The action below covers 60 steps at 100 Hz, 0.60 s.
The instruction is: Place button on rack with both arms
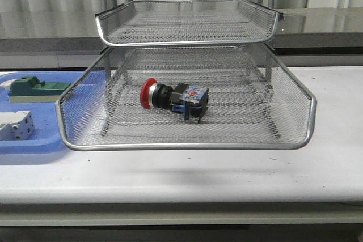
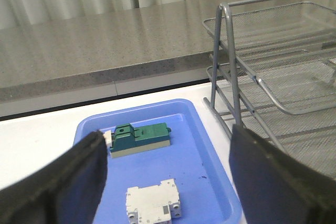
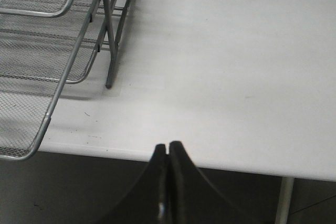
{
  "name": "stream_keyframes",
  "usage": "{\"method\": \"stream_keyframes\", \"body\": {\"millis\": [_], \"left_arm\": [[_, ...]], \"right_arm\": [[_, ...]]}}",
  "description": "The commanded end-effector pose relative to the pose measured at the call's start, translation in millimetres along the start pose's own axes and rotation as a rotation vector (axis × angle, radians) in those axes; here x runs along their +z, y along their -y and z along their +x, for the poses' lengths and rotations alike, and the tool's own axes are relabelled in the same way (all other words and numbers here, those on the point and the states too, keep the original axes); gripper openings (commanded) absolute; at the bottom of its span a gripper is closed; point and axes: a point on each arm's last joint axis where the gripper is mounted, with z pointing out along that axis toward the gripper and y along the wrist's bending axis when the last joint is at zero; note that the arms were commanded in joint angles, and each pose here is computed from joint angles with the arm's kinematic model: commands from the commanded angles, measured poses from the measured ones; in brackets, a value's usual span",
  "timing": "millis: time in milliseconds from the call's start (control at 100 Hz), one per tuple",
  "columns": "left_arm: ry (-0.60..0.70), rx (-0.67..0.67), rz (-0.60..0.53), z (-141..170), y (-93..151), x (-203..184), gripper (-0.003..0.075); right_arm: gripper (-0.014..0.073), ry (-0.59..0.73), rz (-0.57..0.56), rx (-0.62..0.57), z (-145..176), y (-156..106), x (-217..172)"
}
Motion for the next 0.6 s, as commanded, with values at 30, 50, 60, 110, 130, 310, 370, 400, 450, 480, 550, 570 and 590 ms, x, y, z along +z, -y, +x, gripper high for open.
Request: {"method": "stream_keyframes", "body": {"millis": [30,50,60,110,130,310,370,400,450,480,550,570,590], "left_arm": [[0.146,-0.087,-0.051,2.9,-3.3,-19.1,0.0473],[0.151,-0.093,-0.05,4.7,-3.0,-20.8,0.0473],[0.154,-0.098,-0.049,5.5,-2.9,-21.7,0.0473],[0.174,-0.103,-0.048,10.8,-2.3,-27.6,0.0473],[0.182,-0.102,-0.048,13.0,-2.0,-29.9,0.0473],[0.264,-0.126,-0.056,21.0,-1.8,-44.4,0.0473],[0.271,-0.126,-0.055,21.1,-1.7,-45.7,0.0473],[0.272,-0.126,-0.055,21.1,-1.7,-46.0,0.0473],[0.272,-0.126,-0.055,21.1,-1.7,-46.0,0.0473],[0.272,-0.126,-0.055,21.1,-1.7,-46.0,0.0473],[0.272,-0.126,-0.055,21.1,-1.7,-46.0,0.0473],[0.272,-0.126,-0.055,21.1,-1.7,-46.0,0.0473],[0.272,-0.126,-0.055,21.1,-1.7,-46.0,0.0473]], "right_arm": [[-0.0108,0.095,0.007,-0.009,-14.0,1.2,-7.1],[-0.0108,0.095,0.007,-0.009,-14.0,1.2,-7.1],[-0.0108,0.095,0.007,-0.009,-14.0,1.2,-7.1],[-0.0108,0.095,0.007,-0.009,-14.0,1.2,-7.1],[-0.0108,0.095,0.007,-0.009,-14.0,1.2,-7.1],[-0.0108,0.095,0.007,-0.009,-14.0,1.2,-7.1],[-0.0108,0.095,0.007,-0.009,-14.0,1.2,-7.1],[-0.0108,0.095,0.007,-0.009,-14.0,1.2,-7.1],[-0.0108,0.095,0.007,-0.009,-14.0,1.2,-7.1],[-0.0108,0.095,0.007,-0.009,-14.0,1.2,-7.1],[-0.0108,0.095,0.007,-0.009,-14.0,1.2,-7.1],[-0.0108,0.095,0.007,-0.009,-14.0,1.2,-7.1],[-0.0108,0.095,0.007,-0.009,-14.0,1.2,-7.1]]}}
